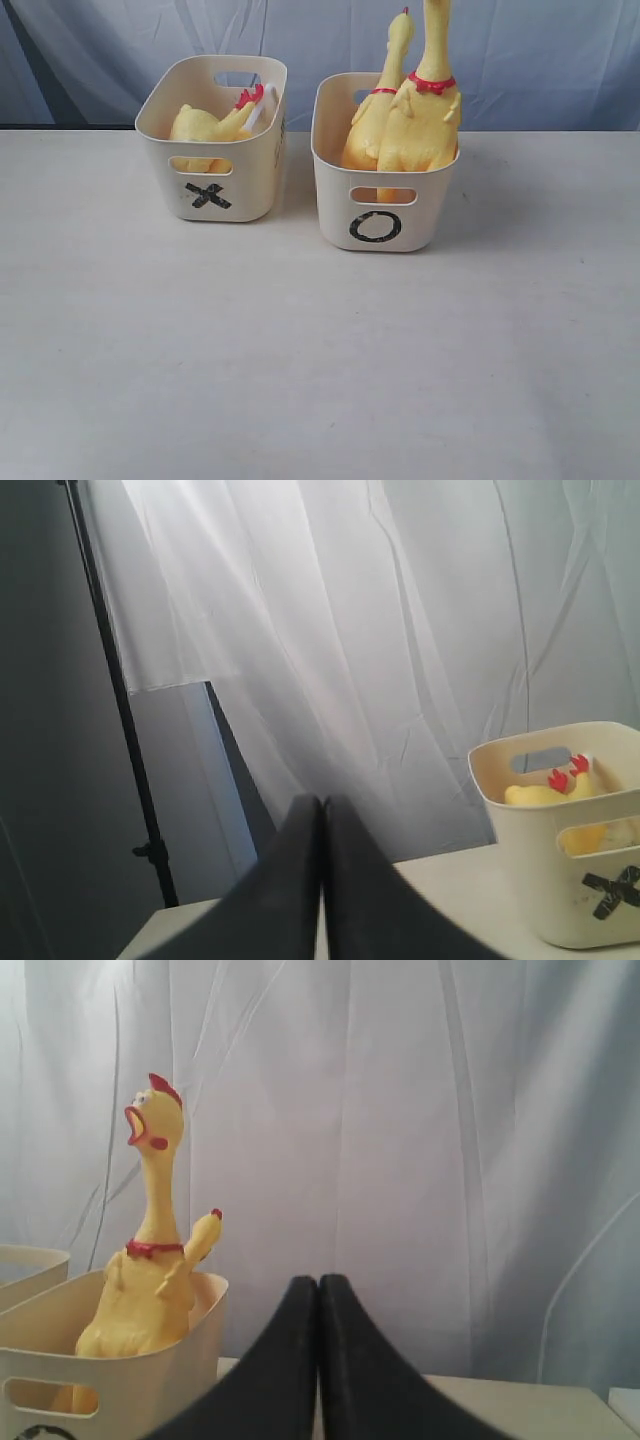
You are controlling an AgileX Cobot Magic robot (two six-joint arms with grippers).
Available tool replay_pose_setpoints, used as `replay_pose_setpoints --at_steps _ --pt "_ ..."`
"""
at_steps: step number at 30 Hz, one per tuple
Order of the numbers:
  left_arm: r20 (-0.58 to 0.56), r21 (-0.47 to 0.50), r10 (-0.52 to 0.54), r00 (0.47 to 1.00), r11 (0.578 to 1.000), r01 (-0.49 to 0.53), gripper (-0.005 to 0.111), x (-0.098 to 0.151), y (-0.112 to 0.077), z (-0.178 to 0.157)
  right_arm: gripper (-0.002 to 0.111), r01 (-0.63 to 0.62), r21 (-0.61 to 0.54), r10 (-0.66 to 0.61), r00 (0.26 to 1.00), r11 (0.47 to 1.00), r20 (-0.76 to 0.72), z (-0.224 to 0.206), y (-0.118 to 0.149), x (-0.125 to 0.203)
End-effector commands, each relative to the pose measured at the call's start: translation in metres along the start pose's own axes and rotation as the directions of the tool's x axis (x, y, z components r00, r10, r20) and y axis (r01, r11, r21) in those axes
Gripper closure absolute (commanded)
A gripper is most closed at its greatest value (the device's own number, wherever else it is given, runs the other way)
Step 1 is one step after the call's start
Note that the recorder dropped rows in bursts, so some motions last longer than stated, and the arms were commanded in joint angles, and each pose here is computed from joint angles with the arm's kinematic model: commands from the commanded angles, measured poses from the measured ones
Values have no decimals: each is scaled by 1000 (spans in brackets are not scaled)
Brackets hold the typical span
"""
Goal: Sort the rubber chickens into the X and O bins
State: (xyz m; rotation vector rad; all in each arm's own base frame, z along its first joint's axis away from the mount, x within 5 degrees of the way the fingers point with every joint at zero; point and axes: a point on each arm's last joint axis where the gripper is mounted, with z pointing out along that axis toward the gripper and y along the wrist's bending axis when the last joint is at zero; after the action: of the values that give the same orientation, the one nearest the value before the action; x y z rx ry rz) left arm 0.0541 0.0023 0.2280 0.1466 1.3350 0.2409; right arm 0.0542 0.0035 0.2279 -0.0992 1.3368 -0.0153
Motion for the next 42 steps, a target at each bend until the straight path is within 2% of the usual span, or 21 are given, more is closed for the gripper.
replay_pose_setpoints --at_steps 1,5,11,14,22,28,42 --pt "-15 22 19 1000 1000 -19 107 3 -2 -1 109 21 -4 -21 997 1000 -70 -1 1 8" --pt "-11 21 19 1000 1000 -19 107 3 -2 -1 109 19 -15 -22 979 1000 -203 -3 1 20" --pt "-112 57 23 993 998 -16 107 12 -5 -1 109 13 -34 -26 906 999 -423 -9 3 40" --pt "-155 73 25 988 997 -14 107 16 -6 -2 109 14 -32 -25 915 999 -403 -8 2 38" --pt "-183 83 28 983 996 -13 107 19 -7 -2 109 13 -33 -26 911 999 -412 -9 3 39" --pt "-363 149 49 931 989 6 107 35 -13 -8 109 11 -32 -24 911 999 -412 -9 3 39" --pt "-357 147 49 933 989 5 107 35 -13 -8 109 10 -32 -22 912 999 -409 -9 3 39"
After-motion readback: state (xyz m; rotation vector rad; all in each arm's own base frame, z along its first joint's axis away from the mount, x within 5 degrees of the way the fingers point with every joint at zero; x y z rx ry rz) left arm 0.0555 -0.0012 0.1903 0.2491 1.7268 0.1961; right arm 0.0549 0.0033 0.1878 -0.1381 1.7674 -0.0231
